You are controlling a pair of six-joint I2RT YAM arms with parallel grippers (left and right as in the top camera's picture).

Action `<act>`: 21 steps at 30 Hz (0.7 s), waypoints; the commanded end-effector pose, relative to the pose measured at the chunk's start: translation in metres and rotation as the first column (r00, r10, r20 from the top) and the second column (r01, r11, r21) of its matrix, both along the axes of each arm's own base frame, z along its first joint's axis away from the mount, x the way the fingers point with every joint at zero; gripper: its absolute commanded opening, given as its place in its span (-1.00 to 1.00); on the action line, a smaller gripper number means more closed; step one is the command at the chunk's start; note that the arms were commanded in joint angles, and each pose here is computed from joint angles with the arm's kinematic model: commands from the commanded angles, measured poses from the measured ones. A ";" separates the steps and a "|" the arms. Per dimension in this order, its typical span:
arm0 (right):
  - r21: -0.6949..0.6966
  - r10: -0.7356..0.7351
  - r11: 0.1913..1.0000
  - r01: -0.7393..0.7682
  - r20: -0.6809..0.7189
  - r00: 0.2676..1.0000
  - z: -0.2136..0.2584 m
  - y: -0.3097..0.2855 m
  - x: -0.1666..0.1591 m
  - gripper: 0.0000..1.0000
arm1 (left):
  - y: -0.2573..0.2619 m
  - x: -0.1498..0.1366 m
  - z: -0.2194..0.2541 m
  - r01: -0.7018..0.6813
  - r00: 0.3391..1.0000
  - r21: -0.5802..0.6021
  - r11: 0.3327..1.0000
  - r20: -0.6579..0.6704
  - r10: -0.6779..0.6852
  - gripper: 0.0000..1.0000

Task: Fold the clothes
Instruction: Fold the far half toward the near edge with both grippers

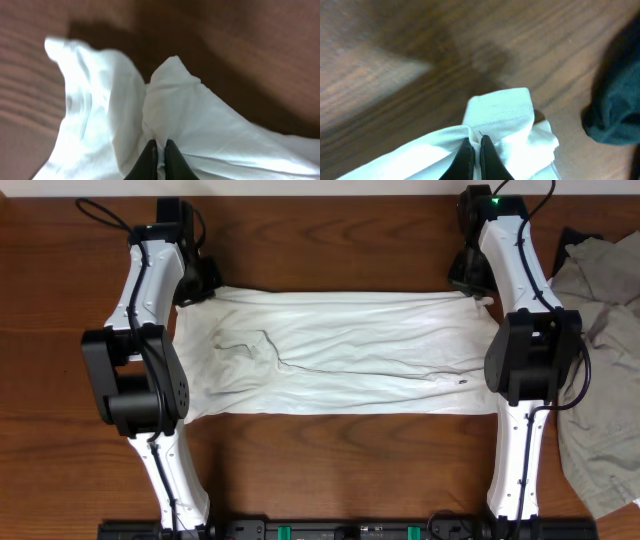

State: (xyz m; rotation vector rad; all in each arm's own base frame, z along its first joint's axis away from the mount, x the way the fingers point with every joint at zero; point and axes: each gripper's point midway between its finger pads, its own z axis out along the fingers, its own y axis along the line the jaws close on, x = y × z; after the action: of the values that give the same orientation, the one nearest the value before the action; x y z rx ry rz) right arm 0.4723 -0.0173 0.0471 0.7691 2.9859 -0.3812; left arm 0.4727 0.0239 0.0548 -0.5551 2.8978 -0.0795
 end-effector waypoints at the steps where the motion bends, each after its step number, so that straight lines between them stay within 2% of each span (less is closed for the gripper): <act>1: -0.073 -0.037 0.996 0.041 0.054 0.998 0.028 -0.015 0.001 -0.97 | 0.008 -0.004 0.005 -0.004 1.000 0.018 1.000 -0.014 0.005 -0.88; 14: -0.090 -0.028 0.996 0.020 -0.088 0.996 0.031 -0.014 -0.032 -0.98 | 0.009 -0.024 0.002 0.011 0.995 0.027 1.000 -0.098 -0.008 -0.87; 21: -0.127 -0.015 0.992 0.004 -0.088 0.996 0.048 -0.015 -0.039 -0.97 | 0.011 -0.032 0.002 0.010 0.992 0.043 0.999 -0.130 -0.005 -0.88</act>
State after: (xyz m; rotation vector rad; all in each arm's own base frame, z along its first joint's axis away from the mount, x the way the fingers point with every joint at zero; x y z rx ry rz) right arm 0.4275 -0.0215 0.0559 0.7794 3.1324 -0.5394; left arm 0.4405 0.0223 0.0506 -0.5666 3.0293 -0.0525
